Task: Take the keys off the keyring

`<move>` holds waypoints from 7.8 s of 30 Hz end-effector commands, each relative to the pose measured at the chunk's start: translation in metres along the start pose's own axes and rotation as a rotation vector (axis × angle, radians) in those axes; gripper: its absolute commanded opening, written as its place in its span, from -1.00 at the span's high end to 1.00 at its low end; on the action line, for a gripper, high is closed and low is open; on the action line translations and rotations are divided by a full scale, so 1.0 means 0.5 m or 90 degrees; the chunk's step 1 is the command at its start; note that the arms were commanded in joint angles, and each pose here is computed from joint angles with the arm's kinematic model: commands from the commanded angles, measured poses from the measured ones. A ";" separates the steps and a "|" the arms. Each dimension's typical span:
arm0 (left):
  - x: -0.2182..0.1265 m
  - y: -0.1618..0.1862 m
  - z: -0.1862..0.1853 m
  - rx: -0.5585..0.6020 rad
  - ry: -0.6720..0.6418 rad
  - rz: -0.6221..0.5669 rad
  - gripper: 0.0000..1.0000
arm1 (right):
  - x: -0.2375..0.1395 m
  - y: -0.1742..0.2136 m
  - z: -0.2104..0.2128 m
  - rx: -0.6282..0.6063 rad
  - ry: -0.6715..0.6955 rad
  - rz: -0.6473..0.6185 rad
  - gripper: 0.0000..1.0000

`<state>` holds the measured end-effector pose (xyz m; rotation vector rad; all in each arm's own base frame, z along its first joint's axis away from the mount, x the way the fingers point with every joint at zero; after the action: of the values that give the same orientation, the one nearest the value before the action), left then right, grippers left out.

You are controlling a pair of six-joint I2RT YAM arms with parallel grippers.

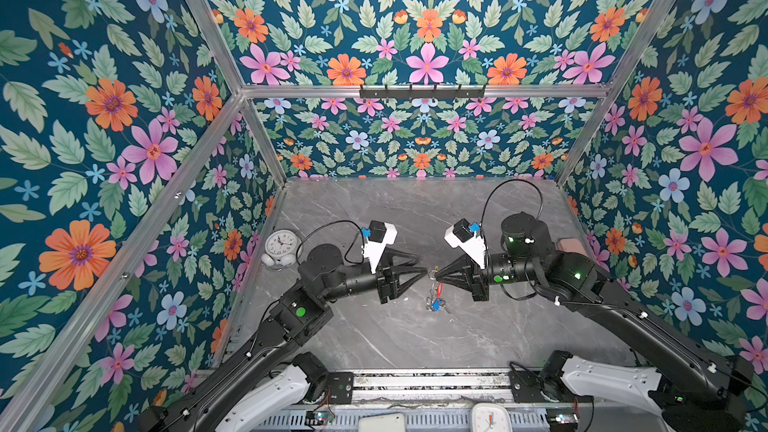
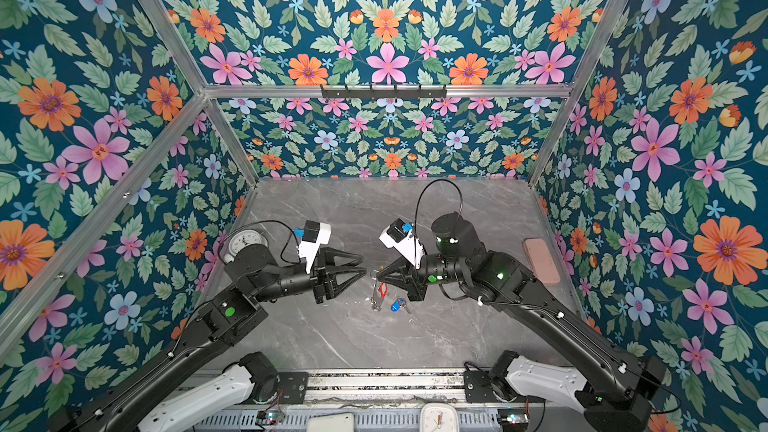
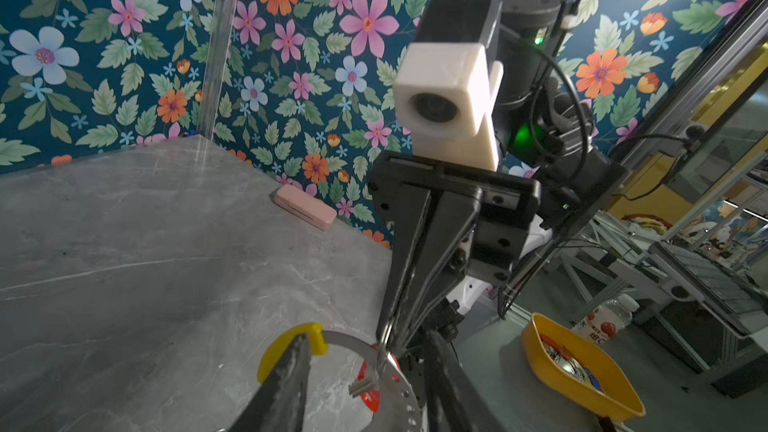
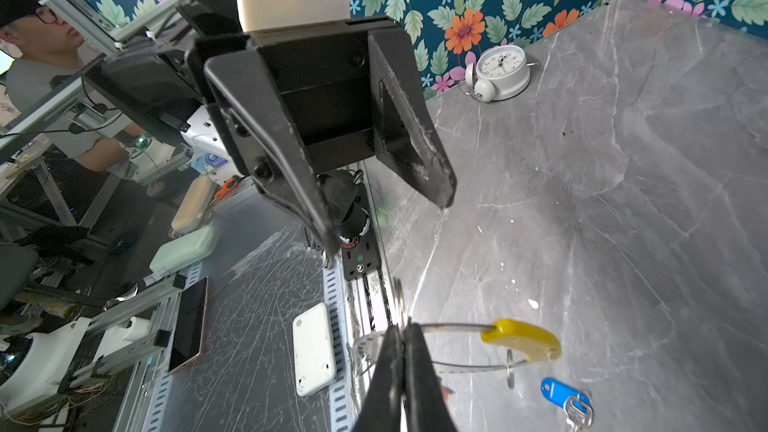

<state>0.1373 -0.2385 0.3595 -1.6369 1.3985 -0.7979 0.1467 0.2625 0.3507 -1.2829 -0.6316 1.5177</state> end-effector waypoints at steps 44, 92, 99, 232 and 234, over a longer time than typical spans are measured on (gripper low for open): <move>0.017 0.000 -0.025 0.047 0.096 0.004 1.00 | -0.007 -0.059 0.002 -0.028 0.012 -0.077 0.23; -0.043 -0.043 -0.071 0.102 0.154 -0.198 1.00 | -0.013 -0.063 0.065 -0.156 -0.018 -0.244 0.65; -0.044 -0.047 -0.073 0.101 0.158 -0.205 1.00 | -0.012 -0.061 0.066 -0.158 -0.020 -0.239 0.99; 0.046 0.009 -0.015 -0.036 0.089 0.126 1.00 | 0.015 -0.034 -0.008 -0.010 0.008 0.061 1.00; 0.043 0.002 -0.011 -0.022 0.069 0.104 1.00 | 0.013 -0.039 -0.013 -0.008 0.026 0.046 0.93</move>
<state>0.1347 -0.2602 0.3465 -1.4830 1.6658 -0.6963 0.1524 0.2681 0.3497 -1.3485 -0.5133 1.6303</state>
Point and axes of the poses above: each gripper's point midway between its finger pads, its own x axis out along the fingers, its own z axis along the line the jaws close on, y = z × x, the point moved 4 cm from there along -x, back along the fingers, and after that the axes turned 4 degrees about -x, right-handed, at the moved point
